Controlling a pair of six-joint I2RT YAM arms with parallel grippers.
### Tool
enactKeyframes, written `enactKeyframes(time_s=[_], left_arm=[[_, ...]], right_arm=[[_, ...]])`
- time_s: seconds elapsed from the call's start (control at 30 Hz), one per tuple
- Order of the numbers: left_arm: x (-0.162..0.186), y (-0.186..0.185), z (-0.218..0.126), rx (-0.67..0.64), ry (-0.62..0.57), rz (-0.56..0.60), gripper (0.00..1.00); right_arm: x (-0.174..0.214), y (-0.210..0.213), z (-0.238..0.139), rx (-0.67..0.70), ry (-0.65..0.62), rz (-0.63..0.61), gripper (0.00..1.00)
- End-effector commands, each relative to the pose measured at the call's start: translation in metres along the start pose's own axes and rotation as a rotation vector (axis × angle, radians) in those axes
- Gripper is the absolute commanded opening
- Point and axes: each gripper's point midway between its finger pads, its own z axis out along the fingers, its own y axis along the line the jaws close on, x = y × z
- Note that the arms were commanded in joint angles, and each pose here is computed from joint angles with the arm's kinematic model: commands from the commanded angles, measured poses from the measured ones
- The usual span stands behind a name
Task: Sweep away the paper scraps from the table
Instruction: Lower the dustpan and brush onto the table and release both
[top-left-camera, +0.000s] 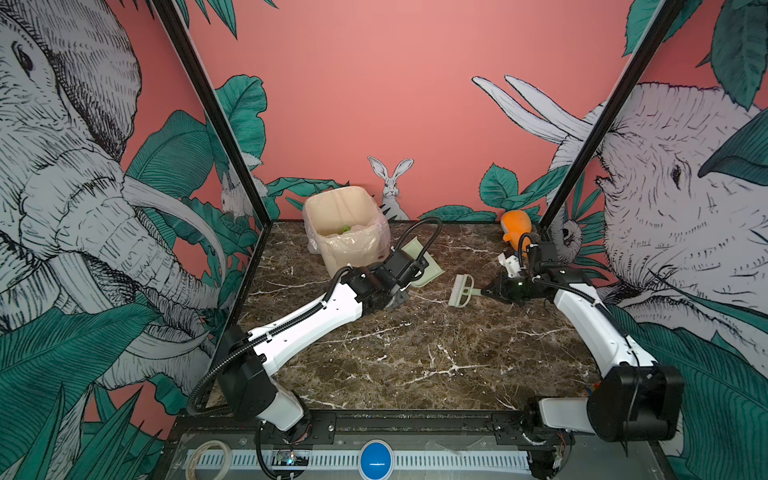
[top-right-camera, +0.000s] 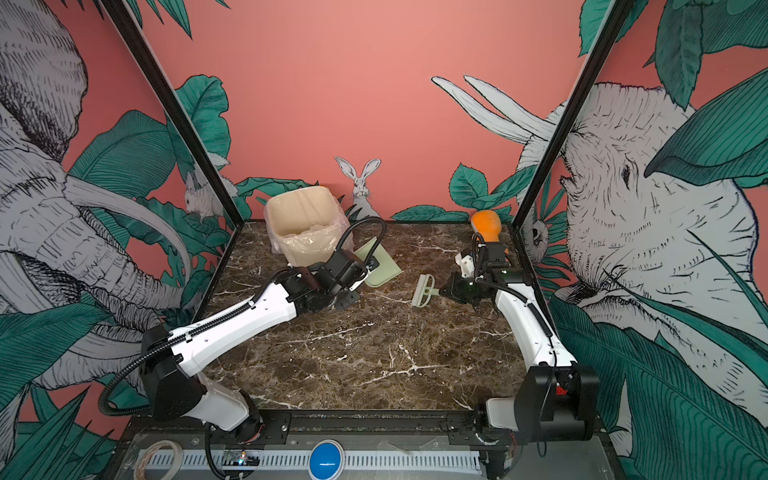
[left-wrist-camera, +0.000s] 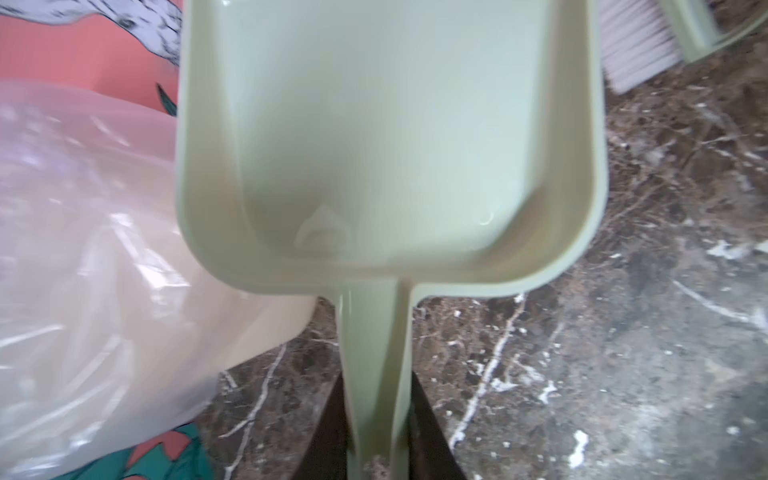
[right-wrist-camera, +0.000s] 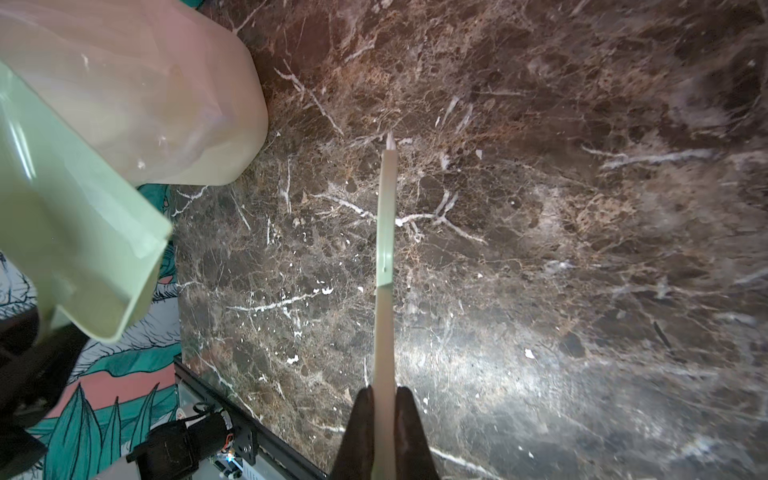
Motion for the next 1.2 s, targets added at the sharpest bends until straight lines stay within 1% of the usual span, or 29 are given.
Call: enactKeyframes(time_s=[0.0, 0.13, 0.3, 0.37, 0.43, 0.5, 0.6, 0.73, 0.77, 0.8, 0.83, 0.9, 0.93, 1.0, 1.1, 1.17], left_arm=[[0.003, -0.031, 0.015, 0.114, -0.054, -0.19, 0.03], [0.026, -0.051, 0.044, 0.138, -0.011, -0.222, 0.03], [0.043, -0.071, 0.071, 0.178, 0.046, -0.217, 0.03], [0.049, -0.079, 0.08, 0.193, 0.059, -0.214, 0.03], [0.055, -0.084, 0.086, 0.204, 0.072, -0.216, 0.07], [0.06, -0.088, 0.089, 0.213, 0.081, -0.224, 0.14], [0.067, -0.092, 0.091, 0.223, 0.085, -0.234, 0.25], [0.073, -0.092, 0.088, 0.225, 0.082, -0.246, 0.39], [0.074, -0.09, 0.086, 0.217, 0.077, -0.25, 0.47], [0.073, -0.088, 0.082, 0.213, 0.065, -0.254, 0.65], [0.073, -0.085, 0.079, 0.204, 0.053, -0.259, 0.76], [0.071, -0.075, 0.07, 0.175, 0.011, -0.265, 0.94], [0.07, -0.069, 0.065, 0.154, -0.009, -0.262, 0.99], [0.066, -0.049, 0.053, 0.072, -0.067, -0.256, 1.0], [0.063, -0.014, 0.038, -0.058, -0.129, -0.243, 1.0], [0.066, 0.012, 0.036, -0.134, -0.147, -0.263, 1.0]], right_arm=[[-0.015, -0.001, 0.014, -0.071, -0.066, 0.035, 0.0], [-0.005, -0.023, 0.022, -0.044, -0.055, 0.081, 0.0], [0.008, -0.047, 0.026, -0.001, -0.036, 0.139, 0.21], [0.014, -0.054, 0.025, 0.026, -0.025, 0.151, 0.27], [0.02, -0.062, 0.023, 0.067, -0.01, 0.155, 0.32], [0.027, -0.068, 0.019, 0.115, 0.008, 0.148, 0.38], [0.036, -0.08, 0.012, 0.194, 0.025, 0.139, 0.5], [0.041, -0.089, 0.006, 0.255, 0.027, 0.111, 0.58], [0.04, -0.089, 0.004, 0.26, 0.019, 0.095, 0.59], [0.038, -0.089, 0.002, 0.269, 0.005, 0.078, 0.62], [0.035, -0.088, 0.0, 0.271, -0.012, 0.054, 0.65], [0.024, -0.087, -0.007, 0.291, -0.074, -0.008, 0.75], [0.018, -0.087, -0.01, 0.302, -0.104, -0.038, 0.81], [0.002, -0.088, -0.022, 0.353, -0.18, -0.107, 0.98], [-0.02, -0.096, -0.039, 0.462, -0.281, -0.193, 0.99], [-0.035, -0.103, -0.047, 0.536, -0.345, -0.231, 0.99]])
